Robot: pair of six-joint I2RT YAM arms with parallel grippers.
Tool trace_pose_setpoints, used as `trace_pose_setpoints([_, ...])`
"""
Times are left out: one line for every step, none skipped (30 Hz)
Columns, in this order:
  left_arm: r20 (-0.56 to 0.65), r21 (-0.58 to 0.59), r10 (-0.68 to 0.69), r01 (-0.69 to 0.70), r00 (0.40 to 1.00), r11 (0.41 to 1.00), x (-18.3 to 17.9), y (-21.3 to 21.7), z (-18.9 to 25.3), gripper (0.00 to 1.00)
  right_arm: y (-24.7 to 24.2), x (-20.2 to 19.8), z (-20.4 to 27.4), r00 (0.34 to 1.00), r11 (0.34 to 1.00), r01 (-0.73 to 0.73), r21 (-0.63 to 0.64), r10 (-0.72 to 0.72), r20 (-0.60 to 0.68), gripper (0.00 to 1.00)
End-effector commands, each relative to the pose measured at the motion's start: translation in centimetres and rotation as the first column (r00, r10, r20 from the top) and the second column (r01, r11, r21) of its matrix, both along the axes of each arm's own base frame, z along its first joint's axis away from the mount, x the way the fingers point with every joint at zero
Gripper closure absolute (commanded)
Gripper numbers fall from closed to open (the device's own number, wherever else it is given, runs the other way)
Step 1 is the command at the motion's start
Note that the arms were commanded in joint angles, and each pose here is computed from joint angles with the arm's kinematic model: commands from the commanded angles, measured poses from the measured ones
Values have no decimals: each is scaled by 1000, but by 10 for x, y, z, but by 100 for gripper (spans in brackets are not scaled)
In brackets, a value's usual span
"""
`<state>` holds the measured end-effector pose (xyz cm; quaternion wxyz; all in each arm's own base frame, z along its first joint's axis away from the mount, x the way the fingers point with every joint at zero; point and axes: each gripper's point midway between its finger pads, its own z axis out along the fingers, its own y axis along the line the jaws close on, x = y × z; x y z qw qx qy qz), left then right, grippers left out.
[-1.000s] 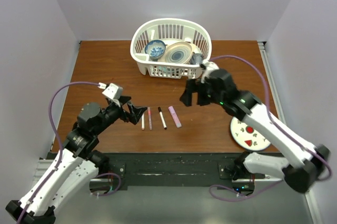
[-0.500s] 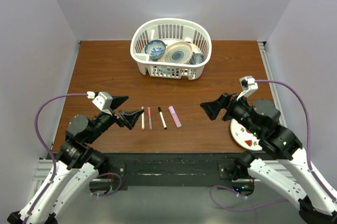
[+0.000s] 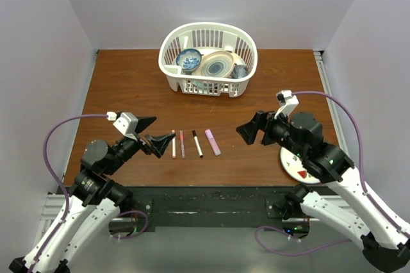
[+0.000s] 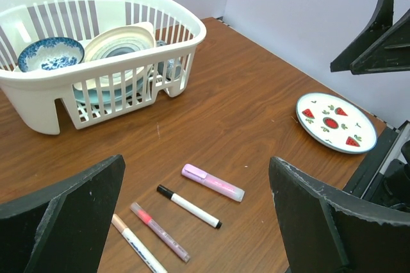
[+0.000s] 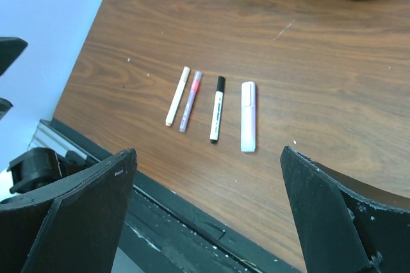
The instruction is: Insert the pens into the pen caps
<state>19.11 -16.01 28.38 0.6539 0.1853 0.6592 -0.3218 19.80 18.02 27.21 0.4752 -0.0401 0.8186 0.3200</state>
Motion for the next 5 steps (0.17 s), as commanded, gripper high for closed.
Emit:
trace_pose_setpoints([47,-3,10,-10,999,1000,3,1,8,1,3,0,3,1000,1000,-15,12,14,21,1])
trace_pose_setpoints([47,-2,7,-7,999,1000,3,1,9,1,2,1,4,1000,1000,-12,12,11,23,1])
trace_pose_setpoints([47,0,6,-6,999,1000,3,1,8,1,1,1,3,1000,1000,-6,10,6,22,1])
trace_pose_setpoints([47,0,6,-6,999,1000,3,1,8,1,1,1,3,1000,1000,-4,10,4,21,1])
trace_pose_setpoints([45,0,6,-6,999,1000,3,1,8,1,0,0,4,1000,1000,-2,14,1,22,1])
